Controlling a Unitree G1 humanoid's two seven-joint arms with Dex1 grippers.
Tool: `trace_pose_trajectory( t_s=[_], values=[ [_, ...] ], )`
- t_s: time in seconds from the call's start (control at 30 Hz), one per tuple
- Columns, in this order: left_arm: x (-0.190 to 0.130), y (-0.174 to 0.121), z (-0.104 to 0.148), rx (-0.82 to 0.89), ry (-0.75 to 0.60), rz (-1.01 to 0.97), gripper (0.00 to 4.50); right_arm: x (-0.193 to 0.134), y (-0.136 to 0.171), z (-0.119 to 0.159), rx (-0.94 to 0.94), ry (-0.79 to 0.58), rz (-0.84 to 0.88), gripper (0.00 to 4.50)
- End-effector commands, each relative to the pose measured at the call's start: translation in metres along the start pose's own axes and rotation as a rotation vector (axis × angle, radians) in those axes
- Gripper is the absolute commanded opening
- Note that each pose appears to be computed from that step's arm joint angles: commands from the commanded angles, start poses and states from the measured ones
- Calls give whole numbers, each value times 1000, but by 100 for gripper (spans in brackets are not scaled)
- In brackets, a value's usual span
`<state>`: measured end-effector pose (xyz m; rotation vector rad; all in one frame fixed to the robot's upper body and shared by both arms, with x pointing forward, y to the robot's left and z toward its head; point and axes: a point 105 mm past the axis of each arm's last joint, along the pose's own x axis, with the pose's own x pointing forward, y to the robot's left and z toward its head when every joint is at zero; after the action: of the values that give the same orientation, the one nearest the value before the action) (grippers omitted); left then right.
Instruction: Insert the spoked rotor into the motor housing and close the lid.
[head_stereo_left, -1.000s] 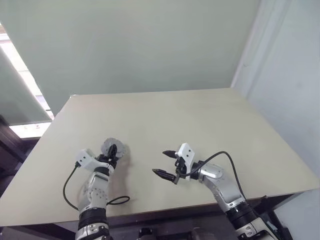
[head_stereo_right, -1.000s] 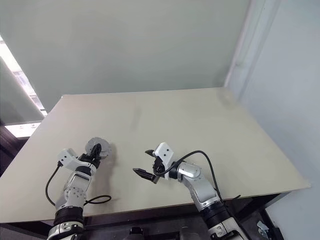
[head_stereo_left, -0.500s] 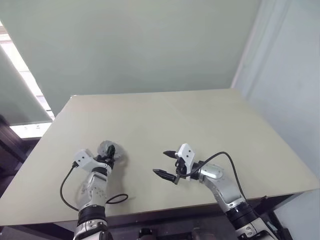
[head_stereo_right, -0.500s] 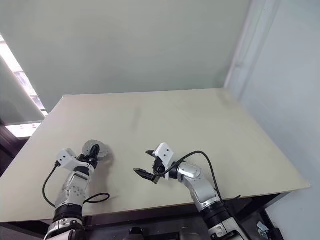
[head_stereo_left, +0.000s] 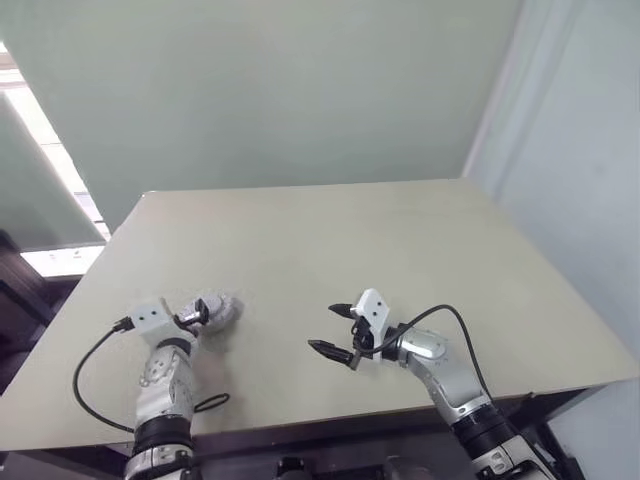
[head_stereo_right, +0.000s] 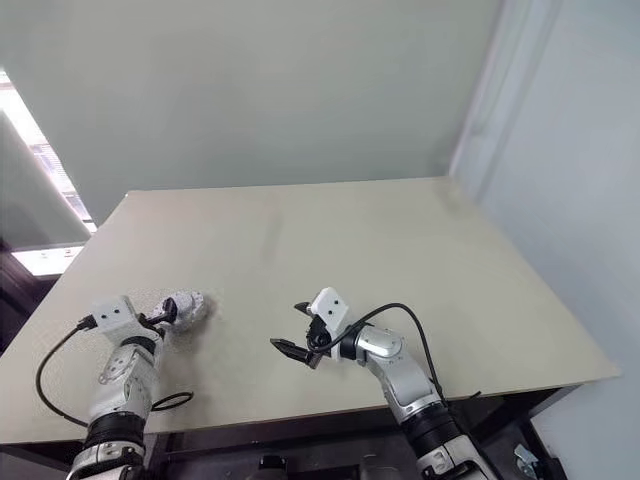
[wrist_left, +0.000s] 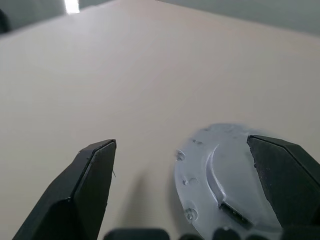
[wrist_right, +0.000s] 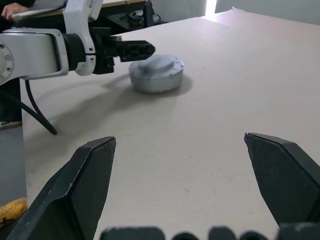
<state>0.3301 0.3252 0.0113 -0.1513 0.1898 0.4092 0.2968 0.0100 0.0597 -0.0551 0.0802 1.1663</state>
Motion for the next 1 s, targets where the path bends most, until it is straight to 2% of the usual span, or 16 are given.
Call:
trace_pose_trajectory(
  t_s=[0.03, 0.17, 0.4, 0.73, 1.0],
  values=[
    [1, -5, 18, 46, -74, -20, 449, 2, -3, 13, -37, -42, -5, 450],
    [-2, -15, 24, 84, -122, -101, 449, 2, -5, 14, -35, -43, -15, 450],
    [-28, -60, 41, 9, -195, -452, 449, -12, -29, 19, -16, -65, -121, 450],
    [-79, -130, 45, 57, -117, -866, 449, -65, -70, 20, 10, -55, -346, 450],
    [-96, -157, 29, 77, -31, -990, 449, -106, -71, 8, 53, -32, -457, 450]
  ],
)
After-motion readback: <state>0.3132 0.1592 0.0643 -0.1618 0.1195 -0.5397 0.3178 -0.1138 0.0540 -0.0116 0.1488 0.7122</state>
